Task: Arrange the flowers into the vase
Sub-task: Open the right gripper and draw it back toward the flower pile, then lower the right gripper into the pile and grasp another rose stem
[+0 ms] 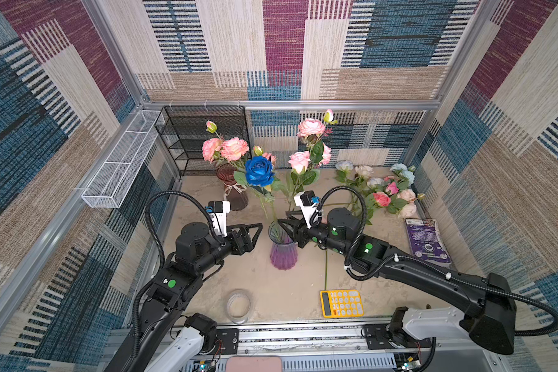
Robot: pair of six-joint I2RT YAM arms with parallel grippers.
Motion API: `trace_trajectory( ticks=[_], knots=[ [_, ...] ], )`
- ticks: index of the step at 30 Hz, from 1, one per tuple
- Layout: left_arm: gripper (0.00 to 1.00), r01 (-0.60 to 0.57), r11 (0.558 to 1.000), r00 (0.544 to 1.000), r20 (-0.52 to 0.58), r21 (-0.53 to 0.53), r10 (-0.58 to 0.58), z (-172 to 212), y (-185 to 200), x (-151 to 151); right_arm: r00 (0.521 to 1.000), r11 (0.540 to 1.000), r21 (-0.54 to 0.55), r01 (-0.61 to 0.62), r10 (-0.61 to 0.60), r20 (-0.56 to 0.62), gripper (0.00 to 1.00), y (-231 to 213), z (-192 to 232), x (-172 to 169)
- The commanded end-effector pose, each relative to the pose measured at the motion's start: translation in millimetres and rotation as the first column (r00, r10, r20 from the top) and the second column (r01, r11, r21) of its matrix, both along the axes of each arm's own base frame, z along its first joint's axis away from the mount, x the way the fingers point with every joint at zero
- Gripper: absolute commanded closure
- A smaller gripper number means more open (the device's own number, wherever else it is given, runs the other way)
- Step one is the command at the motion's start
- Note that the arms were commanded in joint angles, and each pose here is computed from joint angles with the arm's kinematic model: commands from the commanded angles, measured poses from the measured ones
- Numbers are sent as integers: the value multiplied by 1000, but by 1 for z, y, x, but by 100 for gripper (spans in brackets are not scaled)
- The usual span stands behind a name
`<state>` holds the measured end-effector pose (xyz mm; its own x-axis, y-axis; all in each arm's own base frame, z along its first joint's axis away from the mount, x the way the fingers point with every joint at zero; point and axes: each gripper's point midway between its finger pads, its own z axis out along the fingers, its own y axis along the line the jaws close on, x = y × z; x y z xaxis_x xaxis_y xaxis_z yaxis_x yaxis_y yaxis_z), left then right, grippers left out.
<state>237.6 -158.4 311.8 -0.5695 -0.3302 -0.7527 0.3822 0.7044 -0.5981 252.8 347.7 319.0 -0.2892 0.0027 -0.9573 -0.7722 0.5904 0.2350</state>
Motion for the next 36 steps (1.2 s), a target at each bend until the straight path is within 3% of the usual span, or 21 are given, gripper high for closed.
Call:
trace_trajectory(
  ticks=[1, 8, 13, 20, 26, 36],
  knots=[
    [16, 21, 1000, 999, 34, -14, -20, 7, -4, 0, 1000, 1000, 15, -4, 5, -31, 53, -9, 1, -10],
    [16, 17, 1000, 1000, 10, 1, -17, -7, -4, 3, 988, 992, -28, 126, -127, -85, 48, -47, -20, -10],
    [16, 19, 1000, 1000, 11, 3, -19, -7, -4, 3, 926, 958, -32, 287, -285, -248, 49, -100, -56, 29],
    [16, 21, 1000, 1000, 11, 12, -21, -6, -4, 3, 739, 849, -92, 520, -502, -449, 49, -182, -112, 111],
    [16, 5, 1000, 1000, 23, 25, -5, -5, 1, 0, 538, 713, -138, 688, -628, -562, 52, -248, -167, 186],
    [16, -21, 998, 999, 29, 55, 20, -8, 9, -5, 340, 562, -251, 788, -737, -584, 58, -298, -227, 262]
  ],
)
